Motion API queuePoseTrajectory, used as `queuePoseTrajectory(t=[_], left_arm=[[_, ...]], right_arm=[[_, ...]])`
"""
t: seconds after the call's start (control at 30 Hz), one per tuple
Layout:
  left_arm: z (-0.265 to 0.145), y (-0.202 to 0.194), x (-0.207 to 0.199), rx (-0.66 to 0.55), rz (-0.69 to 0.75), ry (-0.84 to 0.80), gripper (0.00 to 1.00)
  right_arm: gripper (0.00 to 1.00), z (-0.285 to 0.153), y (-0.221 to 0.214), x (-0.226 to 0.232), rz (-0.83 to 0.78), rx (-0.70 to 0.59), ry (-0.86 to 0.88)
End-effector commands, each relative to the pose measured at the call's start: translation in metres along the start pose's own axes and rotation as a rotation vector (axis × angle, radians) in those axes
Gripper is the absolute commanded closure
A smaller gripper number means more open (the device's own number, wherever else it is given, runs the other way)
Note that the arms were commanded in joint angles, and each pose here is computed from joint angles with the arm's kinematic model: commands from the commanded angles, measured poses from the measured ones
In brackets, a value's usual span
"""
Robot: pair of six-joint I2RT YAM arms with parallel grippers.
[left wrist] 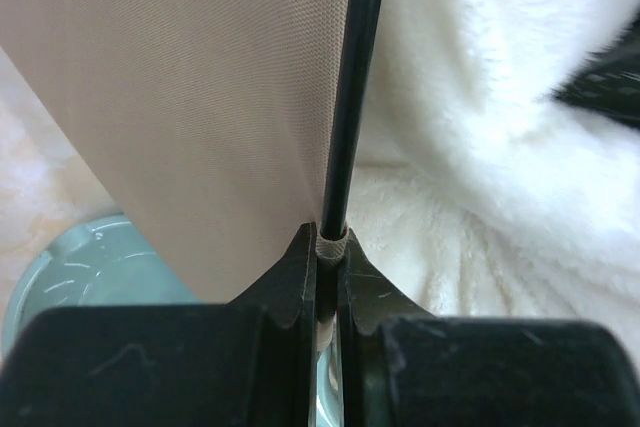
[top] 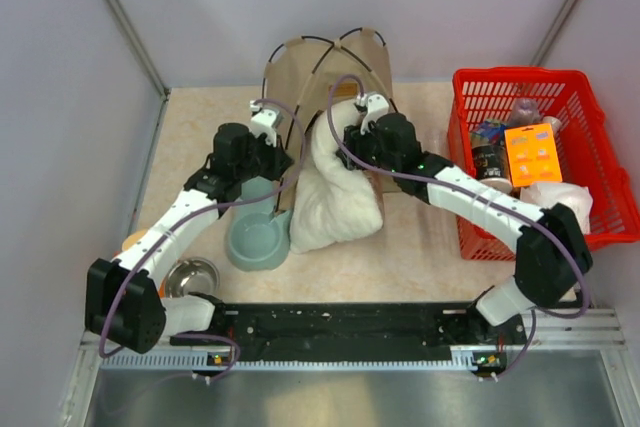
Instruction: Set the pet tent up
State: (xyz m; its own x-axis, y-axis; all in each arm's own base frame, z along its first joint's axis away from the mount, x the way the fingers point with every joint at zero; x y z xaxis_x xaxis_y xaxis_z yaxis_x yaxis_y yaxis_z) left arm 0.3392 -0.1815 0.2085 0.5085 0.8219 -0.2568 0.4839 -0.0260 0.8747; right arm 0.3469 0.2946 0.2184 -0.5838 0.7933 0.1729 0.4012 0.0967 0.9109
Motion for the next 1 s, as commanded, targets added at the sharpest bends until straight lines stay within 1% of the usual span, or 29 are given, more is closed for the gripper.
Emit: queuePoseTrajectory(t=[0.0, 0.1, 0.3, 0.33, 0.5, 0.6, 0.67, 0.7, 0.8, 0.97], left_arm=[[-0.001, 0.02, -0.022, -0.055, 0.011, -0.126, 1.0], [-0.001, 0.017, -0.025, -0.048, 0.011, -0.154, 1.0], [0.0, 0.021, -0.026, -0.061, -0.027, -0.188, 1.0], [0.0, 0.022, -0.025, -0.063, -0.035, -0.191, 1.0], [0.001, 0.024, -0.023, -0.066, -0.061, -0.202, 1.0], [0.001, 0.024, -0.02, -0.068, -0.075, -0.194, 1.0], [0.001, 0.024, -0.017, -0.068, -0.087, -0.184, 1.0], [0.001, 0.032, -0.016, -0.097, -0.08, -0.184, 1.0], [0.0, 0.034, -0.012, -0.105, -0.097, -0.175, 1.0], [0.001, 0.038, -0.006, -0.114, -0.121, -0.154, 1.0]], right_arm=[[0.53, 0.033, -0.013, -0.025, 0.032, 0.009, -0.174], [0.54, 0.052, -0.028, -0.039, 0.034, 0.045, -0.255], [0.55, 0.089, -0.045, -0.047, -0.016, 0.102, -0.284], [0.55, 0.091, -0.053, -0.051, -0.026, 0.138, -0.297], [0.53, 0.102, -0.068, -0.056, -0.045, 0.203, -0.32], [0.47, 0.102, -0.07, -0.058, -0.031, 0.22, -0.33], [0.39, 0.098, -0.067, -0.06, -0.03, 0.227, -0.346], [0.36, 0.094, -0.063, -0.06, -0.028, 0.221, -0.35], [0.23, 0.076, -0.044, -0.058, -0.028, 0.185, -0.354], [0.11, 0.034, 0.003, -0.049, -0.019, 0.108, -0.345]])
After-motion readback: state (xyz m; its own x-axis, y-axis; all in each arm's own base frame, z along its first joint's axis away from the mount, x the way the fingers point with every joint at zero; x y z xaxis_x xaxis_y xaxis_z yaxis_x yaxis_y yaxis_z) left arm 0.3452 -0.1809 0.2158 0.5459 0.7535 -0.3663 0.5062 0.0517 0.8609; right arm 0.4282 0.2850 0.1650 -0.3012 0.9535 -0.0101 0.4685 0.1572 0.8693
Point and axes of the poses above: each gripper's point midway between its finger pads, its own z axis out along the fingers, its own x axis along the line the jaws close on, y = z × x, the point moved 1 cm from there along -z, back along the fingers, and after that the axes turned 3 degrees about -z, right-handed, at the moved point
